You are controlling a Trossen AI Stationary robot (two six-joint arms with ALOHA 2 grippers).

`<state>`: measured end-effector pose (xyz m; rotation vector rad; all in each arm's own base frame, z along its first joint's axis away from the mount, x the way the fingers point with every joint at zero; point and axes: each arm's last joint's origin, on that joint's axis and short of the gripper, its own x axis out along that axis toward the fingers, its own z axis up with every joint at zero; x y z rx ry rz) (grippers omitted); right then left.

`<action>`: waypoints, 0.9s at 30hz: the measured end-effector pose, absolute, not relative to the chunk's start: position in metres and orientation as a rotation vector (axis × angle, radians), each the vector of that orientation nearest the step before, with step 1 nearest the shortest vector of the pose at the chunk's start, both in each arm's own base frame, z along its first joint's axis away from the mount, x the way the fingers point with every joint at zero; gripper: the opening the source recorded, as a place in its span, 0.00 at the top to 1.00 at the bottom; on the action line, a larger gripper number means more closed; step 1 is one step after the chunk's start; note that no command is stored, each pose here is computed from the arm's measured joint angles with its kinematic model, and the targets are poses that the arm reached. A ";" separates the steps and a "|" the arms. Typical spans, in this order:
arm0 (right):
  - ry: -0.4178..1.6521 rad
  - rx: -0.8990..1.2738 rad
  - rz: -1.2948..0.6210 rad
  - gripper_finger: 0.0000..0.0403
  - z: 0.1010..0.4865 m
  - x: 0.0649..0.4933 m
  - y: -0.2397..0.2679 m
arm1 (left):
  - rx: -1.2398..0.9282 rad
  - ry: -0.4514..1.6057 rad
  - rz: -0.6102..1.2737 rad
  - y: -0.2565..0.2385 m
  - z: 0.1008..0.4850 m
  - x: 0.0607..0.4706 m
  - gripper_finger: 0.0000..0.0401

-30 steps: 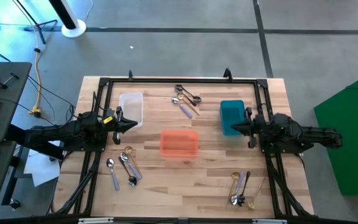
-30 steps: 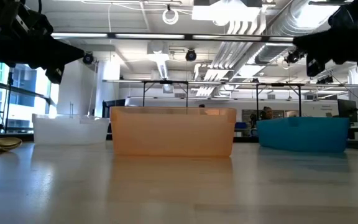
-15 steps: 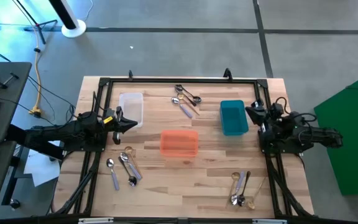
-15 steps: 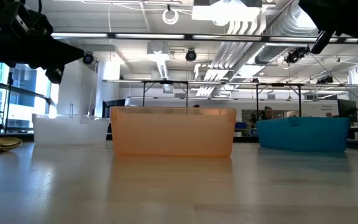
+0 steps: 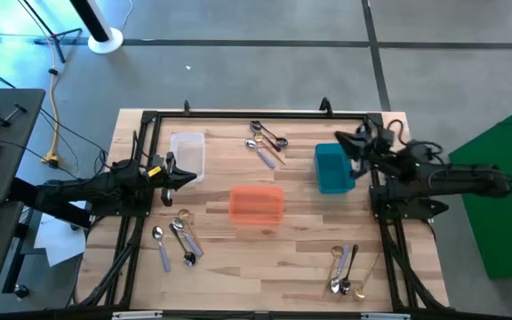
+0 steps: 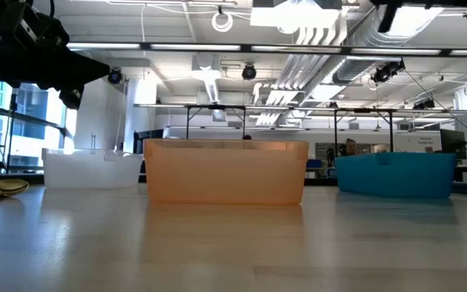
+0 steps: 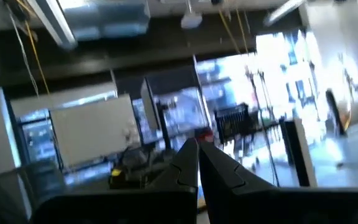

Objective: Sort silverware by color (type)
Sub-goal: Put the top center black spoon into the white bin

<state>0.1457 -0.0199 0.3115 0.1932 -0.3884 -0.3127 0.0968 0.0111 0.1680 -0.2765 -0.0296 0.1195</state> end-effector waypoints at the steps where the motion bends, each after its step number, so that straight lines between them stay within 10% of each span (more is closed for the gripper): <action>1: -0.351 0.214 -0.313 1.00 0.313 0.154 -0.021 | -0.277 -0.030 0.119 0.011 0.168 0.097 1.00; 10: 0.067 0.164 -0.219 1.00 0.288 0.216 -0.022 | -0.276 -0.035 0.118 0.011 0.168 0.097 1.00; 27: 0.091 0.211 -0.051 1.00 0.286 0.225 -0.018 | -0.337 -0.229 0.157 0.013 0.186 0.095 1.00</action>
